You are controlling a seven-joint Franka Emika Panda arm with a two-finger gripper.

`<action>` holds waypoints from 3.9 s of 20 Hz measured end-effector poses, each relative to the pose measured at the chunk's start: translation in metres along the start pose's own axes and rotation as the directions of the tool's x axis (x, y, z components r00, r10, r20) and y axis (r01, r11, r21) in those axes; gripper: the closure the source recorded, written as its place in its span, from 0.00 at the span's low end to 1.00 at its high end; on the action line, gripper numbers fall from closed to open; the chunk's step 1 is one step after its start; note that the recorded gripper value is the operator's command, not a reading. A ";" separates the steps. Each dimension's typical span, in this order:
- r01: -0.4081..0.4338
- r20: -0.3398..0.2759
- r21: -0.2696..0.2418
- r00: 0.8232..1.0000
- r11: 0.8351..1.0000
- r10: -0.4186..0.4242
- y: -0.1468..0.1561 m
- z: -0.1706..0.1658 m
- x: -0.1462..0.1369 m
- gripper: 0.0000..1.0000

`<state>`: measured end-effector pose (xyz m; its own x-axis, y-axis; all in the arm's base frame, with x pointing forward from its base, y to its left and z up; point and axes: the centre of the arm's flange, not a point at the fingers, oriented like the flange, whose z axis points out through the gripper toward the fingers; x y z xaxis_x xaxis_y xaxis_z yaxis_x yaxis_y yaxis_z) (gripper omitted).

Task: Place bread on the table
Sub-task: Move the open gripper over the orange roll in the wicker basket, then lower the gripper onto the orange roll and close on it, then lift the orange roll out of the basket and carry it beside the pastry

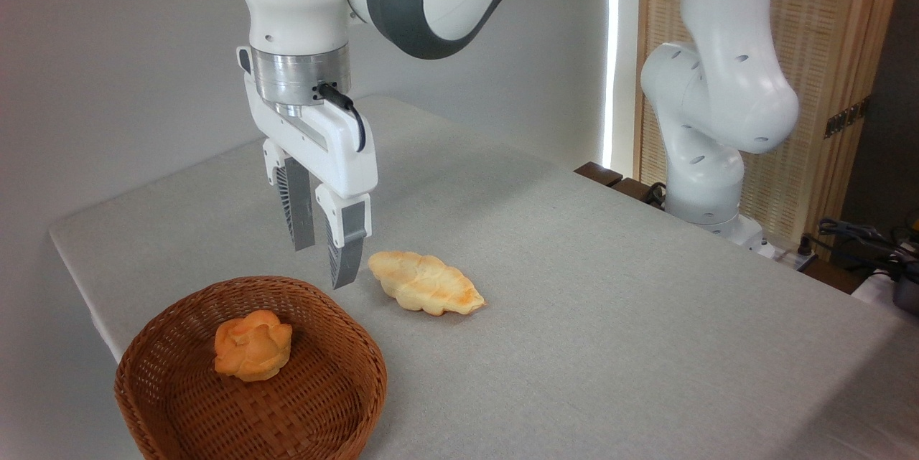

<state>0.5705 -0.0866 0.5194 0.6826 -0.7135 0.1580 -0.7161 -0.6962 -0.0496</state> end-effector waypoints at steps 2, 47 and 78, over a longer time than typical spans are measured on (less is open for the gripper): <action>-0.013 -0.013 0.010 1.000 1.000 0.013 0.004 0.005 0.008 0.00; -0.303 -0.065 0.187 0.945 0.934 0.320 -0.006 0.110 0.059 0.72; -0.036 -0.003 0.003 0.999 0.999 0.036 0.015 0.009 0.015 0.43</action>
<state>0.5712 -0.1085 0.5122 0.6561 -0.7377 0.1592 -0.7397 -0.6704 -0.0581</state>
